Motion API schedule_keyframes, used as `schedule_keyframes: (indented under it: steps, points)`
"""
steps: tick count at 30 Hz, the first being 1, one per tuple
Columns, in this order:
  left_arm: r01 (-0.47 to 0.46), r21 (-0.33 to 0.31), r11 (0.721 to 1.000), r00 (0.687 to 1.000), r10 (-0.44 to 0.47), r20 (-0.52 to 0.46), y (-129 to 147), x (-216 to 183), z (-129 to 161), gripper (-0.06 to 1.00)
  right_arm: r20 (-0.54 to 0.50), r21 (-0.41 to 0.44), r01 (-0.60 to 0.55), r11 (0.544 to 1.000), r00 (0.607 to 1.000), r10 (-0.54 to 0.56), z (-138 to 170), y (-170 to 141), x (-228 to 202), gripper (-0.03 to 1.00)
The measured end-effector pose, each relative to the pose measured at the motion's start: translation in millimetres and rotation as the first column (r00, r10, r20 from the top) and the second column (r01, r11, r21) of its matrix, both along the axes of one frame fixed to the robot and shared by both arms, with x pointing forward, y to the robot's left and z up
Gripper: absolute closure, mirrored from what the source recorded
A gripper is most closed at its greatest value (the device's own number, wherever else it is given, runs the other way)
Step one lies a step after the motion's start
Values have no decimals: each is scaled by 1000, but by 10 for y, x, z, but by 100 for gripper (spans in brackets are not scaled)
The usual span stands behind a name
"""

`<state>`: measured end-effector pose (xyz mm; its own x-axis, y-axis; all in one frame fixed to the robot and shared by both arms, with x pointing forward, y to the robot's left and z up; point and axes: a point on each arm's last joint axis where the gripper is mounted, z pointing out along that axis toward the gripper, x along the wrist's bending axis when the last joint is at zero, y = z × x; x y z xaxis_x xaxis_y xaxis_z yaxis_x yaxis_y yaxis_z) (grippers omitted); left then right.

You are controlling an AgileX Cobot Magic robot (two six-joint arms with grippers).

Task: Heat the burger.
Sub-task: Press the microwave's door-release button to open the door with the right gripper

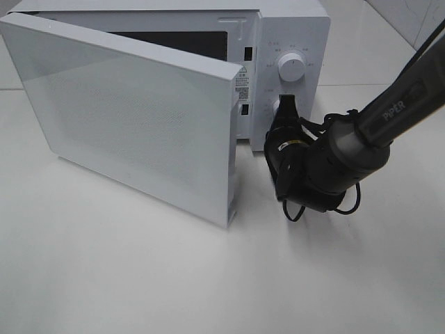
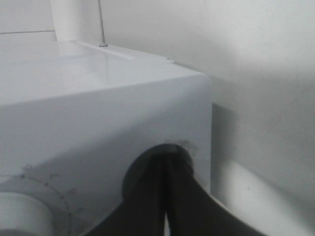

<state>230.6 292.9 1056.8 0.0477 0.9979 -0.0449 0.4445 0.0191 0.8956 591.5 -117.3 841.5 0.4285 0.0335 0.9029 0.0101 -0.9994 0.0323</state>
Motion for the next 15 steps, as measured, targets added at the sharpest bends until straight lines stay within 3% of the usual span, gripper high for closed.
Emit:
schedule_keyframes:
  steps: [15]
  points:
    - [0,0,1000,1000,0,0,0,0,0,-5,-22,17,6,1000,1000,-6,10,8,7,96]
